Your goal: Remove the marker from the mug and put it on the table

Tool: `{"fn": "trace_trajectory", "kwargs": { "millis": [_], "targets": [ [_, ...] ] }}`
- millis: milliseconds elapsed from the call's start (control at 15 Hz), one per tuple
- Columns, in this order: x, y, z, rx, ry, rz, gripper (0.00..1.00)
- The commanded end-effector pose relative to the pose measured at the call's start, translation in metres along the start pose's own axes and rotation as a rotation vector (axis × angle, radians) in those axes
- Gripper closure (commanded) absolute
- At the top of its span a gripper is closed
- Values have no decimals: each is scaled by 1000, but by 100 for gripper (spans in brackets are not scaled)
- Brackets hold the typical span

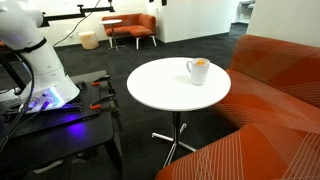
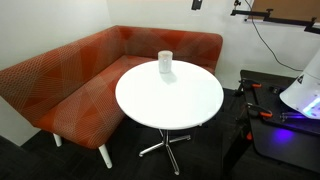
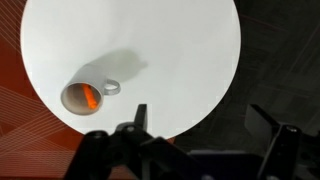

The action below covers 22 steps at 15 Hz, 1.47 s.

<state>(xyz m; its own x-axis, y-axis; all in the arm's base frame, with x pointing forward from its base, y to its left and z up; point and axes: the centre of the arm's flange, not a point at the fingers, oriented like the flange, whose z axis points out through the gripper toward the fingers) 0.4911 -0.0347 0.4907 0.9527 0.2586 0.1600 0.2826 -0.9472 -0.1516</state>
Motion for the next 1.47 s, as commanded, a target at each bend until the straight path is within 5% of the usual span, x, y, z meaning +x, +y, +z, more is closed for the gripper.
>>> {"fn": "trace_trajectory", "kwargs": {
  "millis": [0, 267, 800, 867, 1400],
  "targets": [
    [-1, 11, 1, 77, 43, -136, 0],
    [0, 14, 4, 137, 77, -281, 0],
    [2, 15, 23, 469, 123, -538, 0],
    [-6, 8, 25, 404, 122, -494, 0],
    [2, 10, 36, 388, 153, -525, 0]
  ]
}}
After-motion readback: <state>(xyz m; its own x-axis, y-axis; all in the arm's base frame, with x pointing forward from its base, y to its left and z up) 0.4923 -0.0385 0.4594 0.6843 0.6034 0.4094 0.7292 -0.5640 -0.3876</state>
